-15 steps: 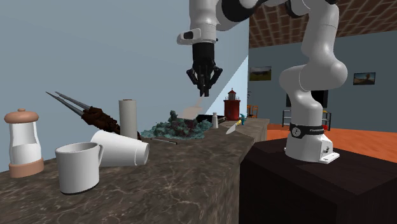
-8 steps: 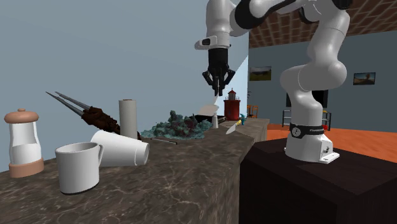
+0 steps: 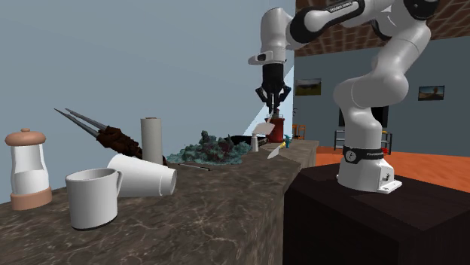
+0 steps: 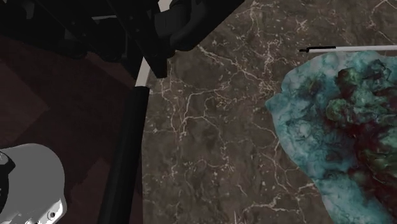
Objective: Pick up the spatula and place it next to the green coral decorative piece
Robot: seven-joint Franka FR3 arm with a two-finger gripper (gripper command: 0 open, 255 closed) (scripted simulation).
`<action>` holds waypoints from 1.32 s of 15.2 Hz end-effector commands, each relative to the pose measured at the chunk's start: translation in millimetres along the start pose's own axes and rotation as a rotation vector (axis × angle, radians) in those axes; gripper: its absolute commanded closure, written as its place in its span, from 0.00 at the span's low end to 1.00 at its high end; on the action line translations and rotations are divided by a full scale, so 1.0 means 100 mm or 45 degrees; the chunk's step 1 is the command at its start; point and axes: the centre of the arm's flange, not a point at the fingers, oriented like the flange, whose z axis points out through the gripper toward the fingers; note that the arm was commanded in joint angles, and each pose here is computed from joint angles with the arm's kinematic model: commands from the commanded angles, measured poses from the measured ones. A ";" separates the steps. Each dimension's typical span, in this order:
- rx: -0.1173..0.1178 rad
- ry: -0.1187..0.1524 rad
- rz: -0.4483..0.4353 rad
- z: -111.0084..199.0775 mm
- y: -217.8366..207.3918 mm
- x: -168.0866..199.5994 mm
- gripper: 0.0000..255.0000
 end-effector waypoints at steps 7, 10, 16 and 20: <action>0.000 0.000 -0.002 0.07 -0.18 -1.05 1.00; 0.000 0.000 -0.002 0.10 -0.25 -1.44 1.00; 0.000 0.000 -0.002 0.15 -0.38 -2.22 1.00; 0.000 0.000 -0.002 0.32 -0.42 -2.43 1.00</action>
